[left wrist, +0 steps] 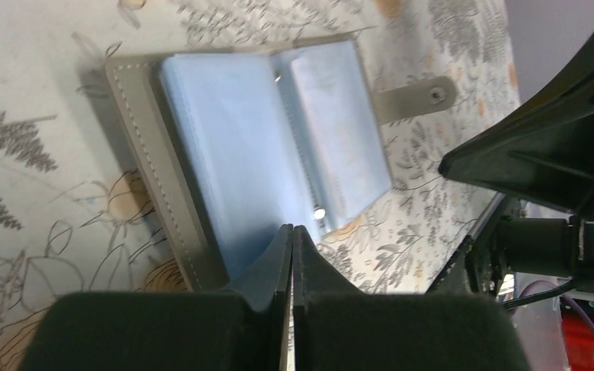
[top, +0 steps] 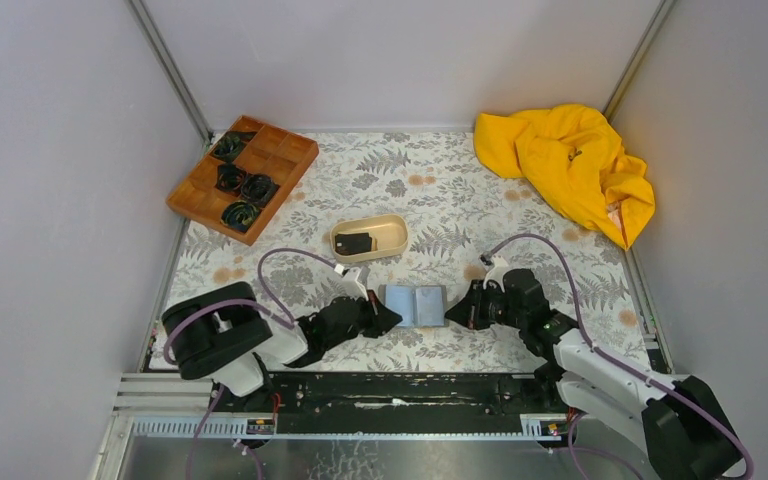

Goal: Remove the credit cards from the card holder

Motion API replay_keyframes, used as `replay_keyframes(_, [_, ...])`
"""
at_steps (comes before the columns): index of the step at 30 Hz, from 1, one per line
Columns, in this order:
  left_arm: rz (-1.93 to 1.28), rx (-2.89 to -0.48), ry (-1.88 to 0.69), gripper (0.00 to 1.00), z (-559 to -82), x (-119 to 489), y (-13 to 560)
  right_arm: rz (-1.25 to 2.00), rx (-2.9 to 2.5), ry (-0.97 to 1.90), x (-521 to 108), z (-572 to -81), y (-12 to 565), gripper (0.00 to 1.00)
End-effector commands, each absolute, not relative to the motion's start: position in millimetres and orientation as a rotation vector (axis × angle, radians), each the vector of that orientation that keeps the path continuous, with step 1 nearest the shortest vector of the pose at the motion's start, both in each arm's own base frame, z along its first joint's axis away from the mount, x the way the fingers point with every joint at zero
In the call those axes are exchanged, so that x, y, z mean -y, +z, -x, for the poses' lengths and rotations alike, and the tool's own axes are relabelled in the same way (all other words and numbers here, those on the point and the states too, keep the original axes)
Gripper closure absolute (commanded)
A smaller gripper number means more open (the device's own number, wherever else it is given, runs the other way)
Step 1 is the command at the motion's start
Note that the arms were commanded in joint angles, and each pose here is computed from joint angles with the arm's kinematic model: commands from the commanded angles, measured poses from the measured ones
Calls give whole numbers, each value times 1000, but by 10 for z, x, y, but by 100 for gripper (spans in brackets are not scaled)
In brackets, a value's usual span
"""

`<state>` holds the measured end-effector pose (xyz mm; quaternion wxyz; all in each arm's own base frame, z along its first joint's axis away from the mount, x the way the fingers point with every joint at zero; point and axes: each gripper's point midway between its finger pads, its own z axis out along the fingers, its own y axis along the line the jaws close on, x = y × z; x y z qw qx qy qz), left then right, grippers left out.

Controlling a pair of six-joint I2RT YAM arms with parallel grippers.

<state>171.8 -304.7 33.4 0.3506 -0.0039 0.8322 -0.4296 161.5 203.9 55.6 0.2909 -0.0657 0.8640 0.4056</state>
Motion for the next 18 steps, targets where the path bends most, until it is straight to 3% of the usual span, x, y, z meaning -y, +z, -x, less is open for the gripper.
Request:
replay_keyframes(1, [6, -2132, -1203, 100, -1690, 3109, 357, 164, -2247, 1040, -2079, -1813, 591, 100])
replay_keyframes(18, [38, -2132, -1257, 100, -1655, 2997, 170, 154, -2312, 1027, -2171, -1949, 365, 100])
